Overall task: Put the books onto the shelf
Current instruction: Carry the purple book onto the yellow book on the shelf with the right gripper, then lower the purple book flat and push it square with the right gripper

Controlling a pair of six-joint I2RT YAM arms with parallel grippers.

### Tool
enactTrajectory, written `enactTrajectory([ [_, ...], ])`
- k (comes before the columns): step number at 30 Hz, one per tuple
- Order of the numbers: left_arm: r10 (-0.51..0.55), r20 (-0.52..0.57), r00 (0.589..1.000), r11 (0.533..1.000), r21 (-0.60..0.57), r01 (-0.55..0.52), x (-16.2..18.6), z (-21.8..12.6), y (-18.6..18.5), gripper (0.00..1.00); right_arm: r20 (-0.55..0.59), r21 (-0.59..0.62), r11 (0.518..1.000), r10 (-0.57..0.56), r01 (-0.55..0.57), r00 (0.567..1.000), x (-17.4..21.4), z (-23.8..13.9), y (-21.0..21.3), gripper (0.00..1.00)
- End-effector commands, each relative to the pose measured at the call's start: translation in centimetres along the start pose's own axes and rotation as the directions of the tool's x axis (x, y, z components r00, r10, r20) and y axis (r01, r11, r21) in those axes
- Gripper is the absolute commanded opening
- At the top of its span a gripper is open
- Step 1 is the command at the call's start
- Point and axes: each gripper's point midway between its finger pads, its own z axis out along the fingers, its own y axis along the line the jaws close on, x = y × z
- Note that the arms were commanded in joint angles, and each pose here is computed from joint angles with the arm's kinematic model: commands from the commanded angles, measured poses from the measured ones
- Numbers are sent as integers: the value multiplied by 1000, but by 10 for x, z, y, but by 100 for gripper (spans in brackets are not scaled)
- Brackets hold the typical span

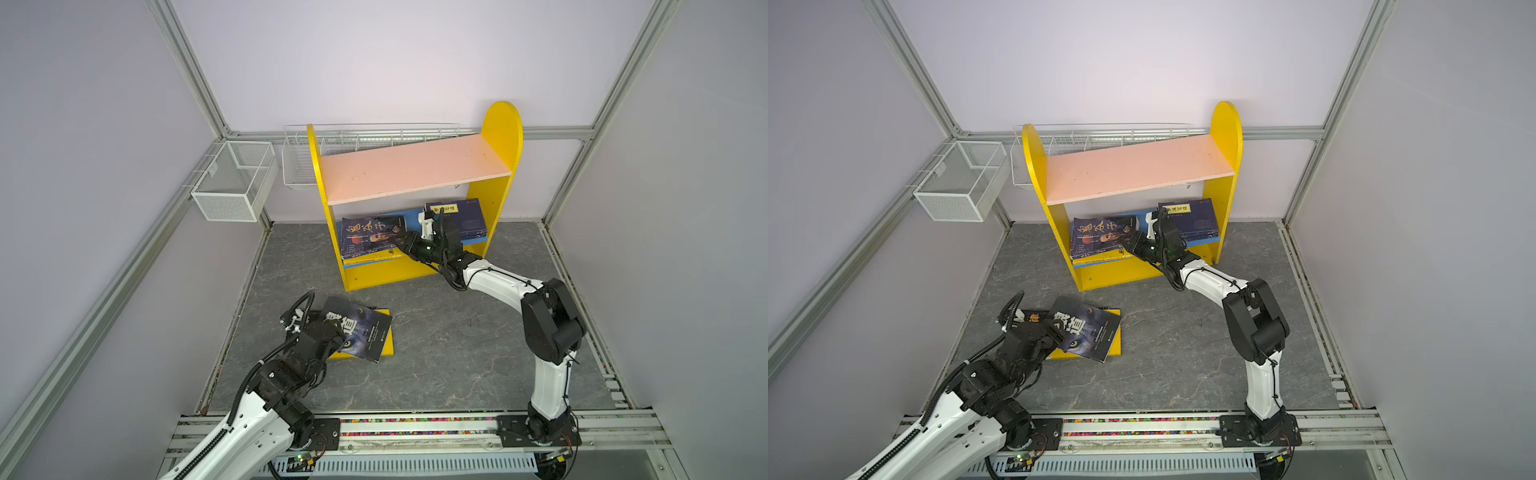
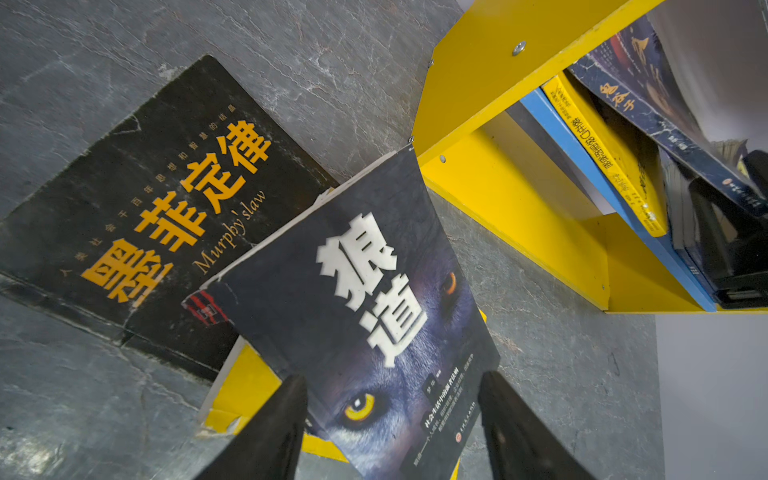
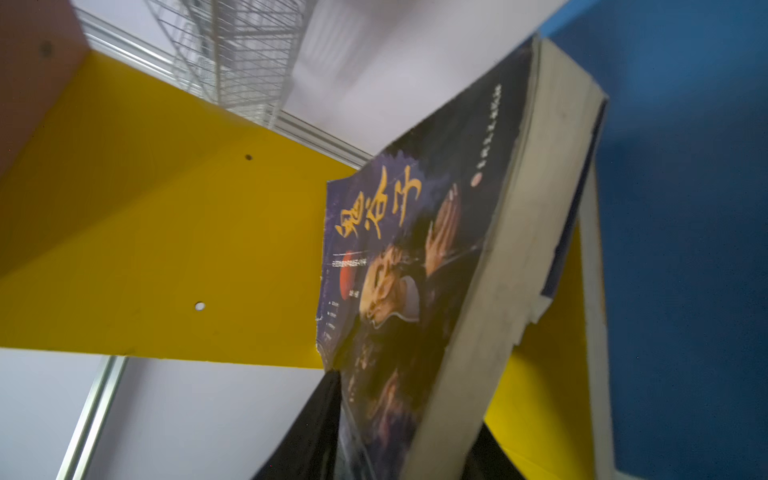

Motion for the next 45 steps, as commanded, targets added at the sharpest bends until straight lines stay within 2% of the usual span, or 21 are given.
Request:
enactTrajectory([
  [1,-18,-8,1000,1000,-9,18,3,1,4,66,-38,118,992,-48,52,998,5,-7,-7,58],
  [7,-14,-9,1000,1000,-16,14,3,1,5,66,-55,200,977,-70,80,996,1,-17,-10,74],
  [11,-9,-12,1000,1000,-23,8,3,0,6,66,-78,255,960,-97,114,992,-1,-21,-15,76],
  [21,-8,-17,1000,1000,-27,7,5,1,8,66,-132,338,918,-174,209,976,-3,-13,-33,69],
  [26,-7,-16,1000,1000,-27,6,5,1,7,66,-145,338,912,-195,234,970,-4,-2,-38,57],
  [33,-5,-17,1000,1000,-31,4,5,1,9,66,-154,336,902,-233,273,960,-8,9,-42,47],
  [39,1,-22,1000,999,-38,-2,7,3,9,66,-178,295,887,-314,355,933,-10,16,-36,46],
  [45,4,-25,1000,999,-39,-5,7,4,8,66,-211,264,852,-406,451,889,-14,21,-29,51],
])
